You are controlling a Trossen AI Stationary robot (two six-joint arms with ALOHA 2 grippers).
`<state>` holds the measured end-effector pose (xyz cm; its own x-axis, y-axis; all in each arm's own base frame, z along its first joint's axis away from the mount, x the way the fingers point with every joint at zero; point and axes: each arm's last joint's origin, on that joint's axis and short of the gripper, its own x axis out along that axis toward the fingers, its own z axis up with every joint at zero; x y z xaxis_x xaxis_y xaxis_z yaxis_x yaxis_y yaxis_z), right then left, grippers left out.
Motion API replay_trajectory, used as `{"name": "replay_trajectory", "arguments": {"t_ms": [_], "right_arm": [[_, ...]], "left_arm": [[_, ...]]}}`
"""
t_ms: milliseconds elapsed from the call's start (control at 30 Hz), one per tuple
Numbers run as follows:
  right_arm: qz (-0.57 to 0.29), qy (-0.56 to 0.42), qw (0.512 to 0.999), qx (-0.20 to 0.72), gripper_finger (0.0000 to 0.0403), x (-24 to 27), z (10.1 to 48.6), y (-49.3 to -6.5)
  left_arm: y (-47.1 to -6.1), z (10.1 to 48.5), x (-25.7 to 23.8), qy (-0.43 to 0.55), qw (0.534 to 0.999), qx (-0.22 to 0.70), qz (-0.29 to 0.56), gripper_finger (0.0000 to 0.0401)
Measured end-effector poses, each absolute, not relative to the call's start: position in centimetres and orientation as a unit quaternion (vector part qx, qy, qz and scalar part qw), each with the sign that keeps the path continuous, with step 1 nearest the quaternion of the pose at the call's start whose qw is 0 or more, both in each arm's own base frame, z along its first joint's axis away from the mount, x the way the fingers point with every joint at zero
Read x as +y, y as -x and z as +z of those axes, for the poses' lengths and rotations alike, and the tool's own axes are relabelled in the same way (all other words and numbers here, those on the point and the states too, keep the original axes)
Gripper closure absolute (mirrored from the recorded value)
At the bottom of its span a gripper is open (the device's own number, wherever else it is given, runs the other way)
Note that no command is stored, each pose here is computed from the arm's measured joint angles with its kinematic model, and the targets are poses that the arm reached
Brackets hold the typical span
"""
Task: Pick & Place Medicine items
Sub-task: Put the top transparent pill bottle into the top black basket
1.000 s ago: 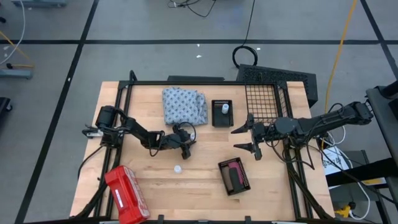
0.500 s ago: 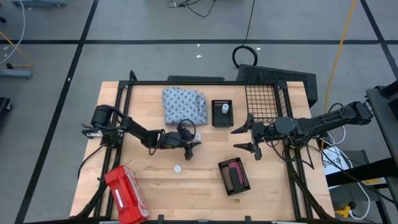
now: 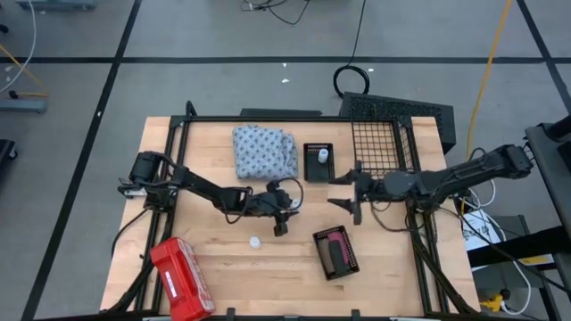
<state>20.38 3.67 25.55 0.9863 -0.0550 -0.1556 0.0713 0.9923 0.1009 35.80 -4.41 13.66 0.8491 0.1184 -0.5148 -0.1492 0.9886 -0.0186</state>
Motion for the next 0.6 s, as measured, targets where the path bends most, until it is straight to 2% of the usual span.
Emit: {"name": "replay_trajectory", "arguments": {"t_ms": [333,600], "right_arm": [[-0.039,-0.053,0.984,0.164,0.0152,4.7,21.0,-24.9],[-0.047,-0.023,0.967,0.249,0.0151,4.9,20.9,-29.1]], "left_arm": [[-36.4,14.5,-5.1,0.003,0.965,0.255,0.053,0.0246],[-36.4,14.5,-5.1,0.004,0.965,0.256,0.052,0.0245]]}}
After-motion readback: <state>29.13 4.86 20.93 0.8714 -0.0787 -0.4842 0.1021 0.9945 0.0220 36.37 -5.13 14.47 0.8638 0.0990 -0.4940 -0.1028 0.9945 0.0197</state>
